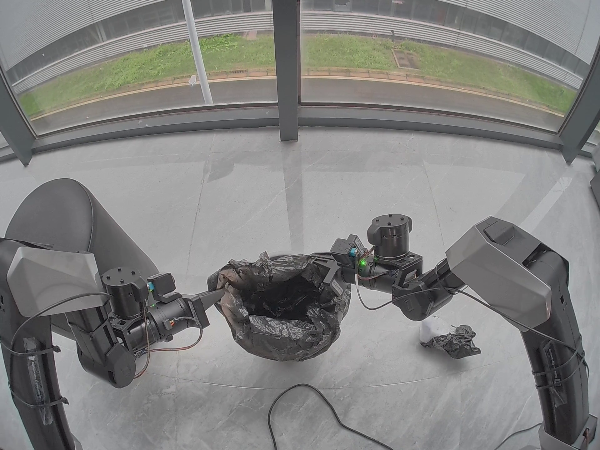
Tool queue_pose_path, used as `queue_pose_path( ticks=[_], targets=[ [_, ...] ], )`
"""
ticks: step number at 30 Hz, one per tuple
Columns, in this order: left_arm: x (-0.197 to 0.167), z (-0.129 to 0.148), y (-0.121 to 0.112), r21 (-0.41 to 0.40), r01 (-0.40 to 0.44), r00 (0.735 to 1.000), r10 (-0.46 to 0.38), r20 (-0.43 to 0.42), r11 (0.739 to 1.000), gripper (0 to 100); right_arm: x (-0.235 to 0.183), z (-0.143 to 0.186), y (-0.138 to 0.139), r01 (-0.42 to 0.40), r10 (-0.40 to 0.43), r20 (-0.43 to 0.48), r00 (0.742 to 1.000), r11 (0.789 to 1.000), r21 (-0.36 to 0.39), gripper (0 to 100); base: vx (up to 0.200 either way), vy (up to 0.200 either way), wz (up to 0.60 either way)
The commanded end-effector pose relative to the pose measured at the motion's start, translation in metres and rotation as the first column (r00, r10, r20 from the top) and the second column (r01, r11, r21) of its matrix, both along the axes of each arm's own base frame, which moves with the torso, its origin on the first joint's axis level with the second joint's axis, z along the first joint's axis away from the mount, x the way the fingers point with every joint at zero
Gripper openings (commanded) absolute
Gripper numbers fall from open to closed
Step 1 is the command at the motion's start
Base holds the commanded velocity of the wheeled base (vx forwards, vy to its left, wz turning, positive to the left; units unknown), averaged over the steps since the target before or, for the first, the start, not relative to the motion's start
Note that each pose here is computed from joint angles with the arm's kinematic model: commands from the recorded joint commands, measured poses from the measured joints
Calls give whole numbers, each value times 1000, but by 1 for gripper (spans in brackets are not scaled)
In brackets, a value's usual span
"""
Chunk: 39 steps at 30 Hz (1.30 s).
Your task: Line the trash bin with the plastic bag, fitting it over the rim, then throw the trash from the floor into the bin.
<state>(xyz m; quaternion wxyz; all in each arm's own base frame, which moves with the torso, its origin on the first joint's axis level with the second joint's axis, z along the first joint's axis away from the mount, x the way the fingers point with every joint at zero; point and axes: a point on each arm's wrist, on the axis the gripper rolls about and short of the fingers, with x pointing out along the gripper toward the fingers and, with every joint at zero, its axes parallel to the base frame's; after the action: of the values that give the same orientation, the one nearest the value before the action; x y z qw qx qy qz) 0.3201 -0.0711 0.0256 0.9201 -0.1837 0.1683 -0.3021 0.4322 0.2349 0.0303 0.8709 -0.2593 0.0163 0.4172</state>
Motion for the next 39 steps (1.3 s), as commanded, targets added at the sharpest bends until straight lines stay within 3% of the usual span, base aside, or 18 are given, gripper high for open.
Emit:
queue_pose_path(
  ticks=[1, 9, 22, 29, 39],
  targets=[
    [8, -10, 2, 2, -10, 1000, 10, -14, 1000, 0, 4, 0, -3, 10, -10, 6, 1000, 1000, 3, 0, 0, 0, 0],
    [18, -8, 1, -1, -13, 1000, 13, 4, 1000, 0, 12, 7, -8, 68, -69, 27, 997, 998, 10, 0, 0, 0, 0],
    [17, -1, -1, -4, -8, 999, 8, 40, 1000, 0, 11, 11, -3, 59, -60, 38, 997, 998, 24, 0, 0, 0, 0],
    [12, -4, 1, 72, 5, 998, -10, 69, 997, 0, 11, 11, -4, 59, -60, 35, 998, 998, 22, 0, 0, 171, 0],
    [12, -11, 2, 102, 3, 996, -11, 85, 995, 0, 11, 11, -3, 59, -60, 37, 998, 998, 25, 0, 0, 0, 0]
  ],
)
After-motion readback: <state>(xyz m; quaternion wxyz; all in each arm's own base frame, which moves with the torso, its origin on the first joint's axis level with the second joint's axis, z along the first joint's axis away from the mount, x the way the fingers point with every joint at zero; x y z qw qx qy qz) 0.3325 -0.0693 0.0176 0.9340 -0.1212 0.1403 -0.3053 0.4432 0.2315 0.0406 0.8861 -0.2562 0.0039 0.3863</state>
